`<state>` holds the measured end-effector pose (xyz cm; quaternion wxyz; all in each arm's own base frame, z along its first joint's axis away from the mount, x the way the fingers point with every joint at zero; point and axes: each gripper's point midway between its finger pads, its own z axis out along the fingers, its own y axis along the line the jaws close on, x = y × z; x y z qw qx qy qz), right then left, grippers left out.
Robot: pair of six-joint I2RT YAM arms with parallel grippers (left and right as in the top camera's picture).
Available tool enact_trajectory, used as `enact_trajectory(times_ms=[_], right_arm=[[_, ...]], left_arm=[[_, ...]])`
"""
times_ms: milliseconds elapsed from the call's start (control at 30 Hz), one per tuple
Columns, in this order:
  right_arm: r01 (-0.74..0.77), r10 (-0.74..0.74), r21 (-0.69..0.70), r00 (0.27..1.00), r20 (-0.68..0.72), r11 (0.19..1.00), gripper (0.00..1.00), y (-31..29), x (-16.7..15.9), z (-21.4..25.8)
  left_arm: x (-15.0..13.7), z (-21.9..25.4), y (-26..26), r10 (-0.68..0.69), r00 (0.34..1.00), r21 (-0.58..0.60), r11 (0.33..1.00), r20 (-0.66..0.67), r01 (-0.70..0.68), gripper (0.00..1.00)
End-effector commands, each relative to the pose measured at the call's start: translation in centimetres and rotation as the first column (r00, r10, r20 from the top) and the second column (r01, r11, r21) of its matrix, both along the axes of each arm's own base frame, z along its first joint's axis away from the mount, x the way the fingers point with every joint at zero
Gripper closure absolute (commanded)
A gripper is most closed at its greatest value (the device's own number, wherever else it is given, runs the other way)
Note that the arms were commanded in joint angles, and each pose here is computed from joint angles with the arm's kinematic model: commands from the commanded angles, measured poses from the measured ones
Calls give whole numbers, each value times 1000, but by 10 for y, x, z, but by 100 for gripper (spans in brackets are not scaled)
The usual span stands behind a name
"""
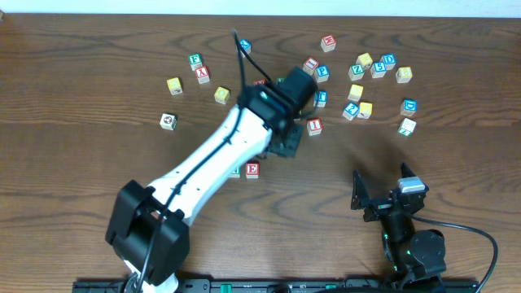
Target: Spell out NEURIPS
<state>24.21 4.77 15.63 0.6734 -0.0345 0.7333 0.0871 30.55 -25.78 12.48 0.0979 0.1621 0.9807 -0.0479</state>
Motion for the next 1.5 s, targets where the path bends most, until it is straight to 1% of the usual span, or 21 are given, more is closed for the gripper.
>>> enact_trajectory(times_ms=[0, 267, 567, 700, 1000, 1467], right_arm=[[6, -6, -6, 1000, -2, 1000, 1, -2, 0, -1], [6, -6, -6, 1000, -2, 1000, 1, -2, 0, -1], [6, -6, -6, 1000, -2, 1000, 1, -2, 0, -1], [6, -6, -6, 1000, -2, 1000, 1, -2, 0, -1], [6, -6, -6, 1000, -2, 1000, 1, -2, 0, -1], [6, -6, -6, 1000, -2, 1000, 1, -2, 0, -1]], left_arm=[[-14, -22, -1, 50, 999, 27, 998, -13, -50, 87], [-33, -62, -15, 104, 994, -1, 995, -18, -104, 87], [-34, -83, -16, 137, 991, -25, 990, -6, -137, 87], [-31, -90, -4, 190, 981, 19, 982, 27, -190, 87], [-29, -102, 21, 215, 972, 110, 968, 96, -225, 87], [-26, -105, 24, 221, 968, 115, 965, 118, -235, 87]])
